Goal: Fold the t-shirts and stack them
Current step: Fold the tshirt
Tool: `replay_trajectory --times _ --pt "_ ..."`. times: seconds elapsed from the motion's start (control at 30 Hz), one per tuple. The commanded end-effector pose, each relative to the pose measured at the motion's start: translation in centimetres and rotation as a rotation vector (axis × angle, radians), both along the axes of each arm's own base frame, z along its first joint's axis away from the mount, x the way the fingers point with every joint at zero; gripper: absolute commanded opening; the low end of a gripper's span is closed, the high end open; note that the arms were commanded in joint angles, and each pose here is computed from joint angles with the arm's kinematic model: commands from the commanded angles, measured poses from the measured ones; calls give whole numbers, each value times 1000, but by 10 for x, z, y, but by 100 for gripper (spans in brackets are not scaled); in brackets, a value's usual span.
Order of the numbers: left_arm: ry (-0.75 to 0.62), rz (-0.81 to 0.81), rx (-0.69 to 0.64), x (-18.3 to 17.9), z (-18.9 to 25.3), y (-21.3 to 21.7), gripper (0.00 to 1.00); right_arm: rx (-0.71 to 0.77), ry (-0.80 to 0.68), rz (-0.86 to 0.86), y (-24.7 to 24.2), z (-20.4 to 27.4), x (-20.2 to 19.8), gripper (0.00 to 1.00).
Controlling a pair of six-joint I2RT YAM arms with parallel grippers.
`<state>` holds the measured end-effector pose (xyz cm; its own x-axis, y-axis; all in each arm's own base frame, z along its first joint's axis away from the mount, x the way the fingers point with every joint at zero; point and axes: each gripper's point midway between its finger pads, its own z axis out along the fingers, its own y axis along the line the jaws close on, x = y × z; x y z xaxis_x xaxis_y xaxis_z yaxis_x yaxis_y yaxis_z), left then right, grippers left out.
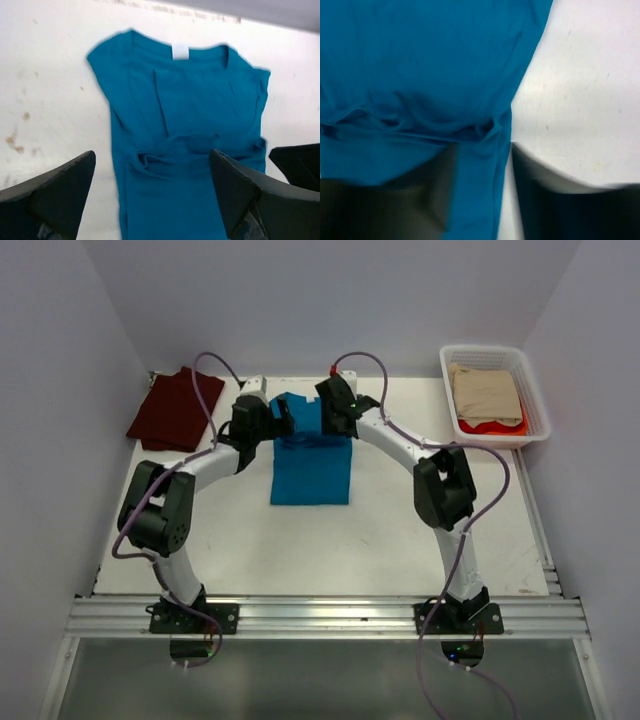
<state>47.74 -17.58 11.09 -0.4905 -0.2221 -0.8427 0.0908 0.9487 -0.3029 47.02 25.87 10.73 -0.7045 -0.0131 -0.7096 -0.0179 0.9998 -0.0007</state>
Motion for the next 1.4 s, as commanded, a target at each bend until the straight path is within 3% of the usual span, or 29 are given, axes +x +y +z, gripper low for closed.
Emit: replay_trajectory --times 0.0,0.1,0.13,0.23,0.3,0.37,0.4,0.6,0.73,0.93,0.97,1.07,1.27,1.37 --pt "-195 100 -64 35 85 26 100 -134 -78 -151 -29 47 27 71" --pt "-282 112 -52 20 125 38 100 -85 -192 -148 -31 93 30 99" --pt "-289 116 -48 16 131 40 100 -73 -209 -142 -32 98 27 99" --pt "-298 121 -67 -6 145 47 100 -41 -215 -114 -40 102 5 99" --pt "-256 92 -79 -20 130 43 100 -3 -220 -98 -42 112 -7 99" --pt "-213 49 -86 -37 115 40 100 22 -169 -68 -41 92 -25 98" --pt "-181 38 -86 -43 106 39 100 60 -176 -57 -41 100 -34 98" --pt "107 -82 -90 -97 29 26 100 267 9 67 -22 41 -99 93" --pt "200 -180 -128 -133 -7 16 100 366 140 122 -13 -5 -137 80" --pt "273 -250 -150 -156 -38 11 100 433 197 123 -9 -34 -154 51" --pt "285 -267 -163 -158 -40 8 100 436 212 121 -8 -39 -155 49" --pt "302 -307 -202 -163 -45 1 100 470 236 125 -5 -48 -158 53" --pt "354 -369 -312 -176 -62 -6 100 547 287 139 1 -62 -162 71" --pt "395 -360 -338 -177 -75 -3 100 571 299 137 1 -66 -164 72"
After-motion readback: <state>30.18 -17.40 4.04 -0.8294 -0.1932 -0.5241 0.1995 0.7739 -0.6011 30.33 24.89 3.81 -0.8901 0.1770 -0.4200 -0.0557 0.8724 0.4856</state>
